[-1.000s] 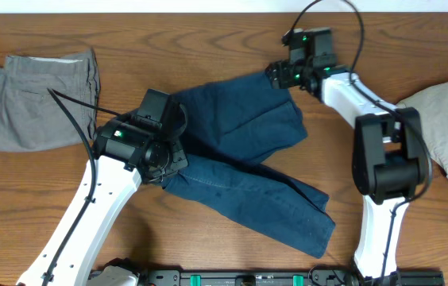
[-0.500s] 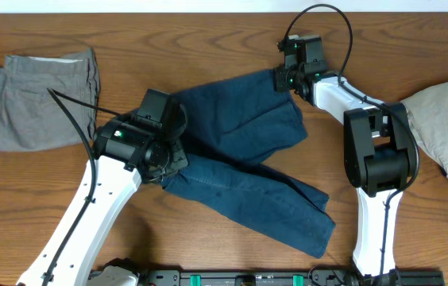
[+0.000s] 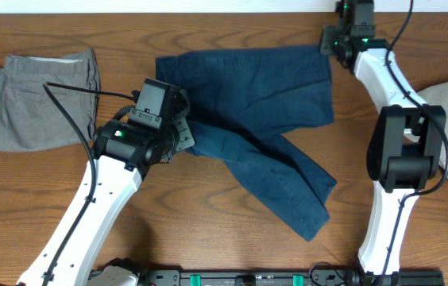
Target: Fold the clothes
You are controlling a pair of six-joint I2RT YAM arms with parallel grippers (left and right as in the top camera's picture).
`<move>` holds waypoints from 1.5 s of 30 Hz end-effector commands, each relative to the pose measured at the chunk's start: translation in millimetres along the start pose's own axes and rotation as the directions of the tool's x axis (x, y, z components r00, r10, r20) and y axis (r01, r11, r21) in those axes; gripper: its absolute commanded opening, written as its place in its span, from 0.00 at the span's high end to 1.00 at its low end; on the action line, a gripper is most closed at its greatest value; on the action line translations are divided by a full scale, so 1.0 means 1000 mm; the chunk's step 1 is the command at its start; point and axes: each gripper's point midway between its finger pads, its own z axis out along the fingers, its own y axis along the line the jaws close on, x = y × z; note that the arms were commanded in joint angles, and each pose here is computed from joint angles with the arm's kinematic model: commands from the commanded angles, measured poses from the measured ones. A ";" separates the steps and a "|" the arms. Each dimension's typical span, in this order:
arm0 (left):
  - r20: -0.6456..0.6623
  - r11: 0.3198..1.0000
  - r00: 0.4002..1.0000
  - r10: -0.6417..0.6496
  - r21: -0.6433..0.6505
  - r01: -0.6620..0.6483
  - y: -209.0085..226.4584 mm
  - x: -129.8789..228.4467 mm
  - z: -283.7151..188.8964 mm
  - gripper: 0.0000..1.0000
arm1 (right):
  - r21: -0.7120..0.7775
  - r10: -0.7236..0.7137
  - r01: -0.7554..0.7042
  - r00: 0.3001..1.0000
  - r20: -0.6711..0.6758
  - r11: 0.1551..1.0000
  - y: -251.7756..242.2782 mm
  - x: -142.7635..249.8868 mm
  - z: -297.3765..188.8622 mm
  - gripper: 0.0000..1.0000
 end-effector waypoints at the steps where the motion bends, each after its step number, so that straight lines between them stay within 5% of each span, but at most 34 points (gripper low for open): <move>1: 0.022 1.000 1.000 -0.009 -0.029 0.009 0.005 -0.005 0.001 0.94 | -0.038 0.013 -0.015 0.997 -0.076 0.999 0.010 0.007 -0.016 0.08; 8: 0.026 0.997 1.000 -0.007 -0.075 0.009 0.012 -0.008 0.009 0.94 | 0.050 0.086 -0.072 0.918 -0.387 0.996 -0.001 0.072 -0.072 0.01; 12: 0.006 0.995 1.000 -0.007 -0.097 0.007 0.014 -0.006 0.017 0.94 | 0.198 0.289 -0.218 0.820 -0.495 0.956 -0.016 0.100 -0.112 0.01; 18: -0.003 0.994 1.000 0.016 -0.106 -0.017 0.015 -0.006 0.022 0.94 | 0.367 0.469 -0.308 0.711 -0.524 0.878 -0.031 0.120 -0.153 0.01; 27: -0.011 0.992 0.998 0.060 -0.108 -0.061 0.015 -0.005 0.022 0.94 | 0.404 0.526 -0.355 0.697 -0.487 0.843 -0.033 0.119 -0.192 0.01; 36: -0.012 0.992 0.998 0.060 -0.108 -0.061 0.015 -0.005 0.022 0.94 | 0.333 0.496 -0.376 0.746 -0.444 0.865 -0.024 0.142 -0.246 0.01; 41: -0.012 0.992 0.998 0.060 -0.108 -0.061 0.015 -0.005 0.022 0.94 | 0.111 0.348 -0.338 0.805 -0.480 0.934 0.018 0.167 -0.263 0.01; 45: -0.011 0.992 0.998 0.060 -0.108 -0.061 0.015 -0.005 0.022 0.94 | -0.085 0.238 -0.346 0.785 -0.571 0.934 0.069 0.201 -0.268 0.01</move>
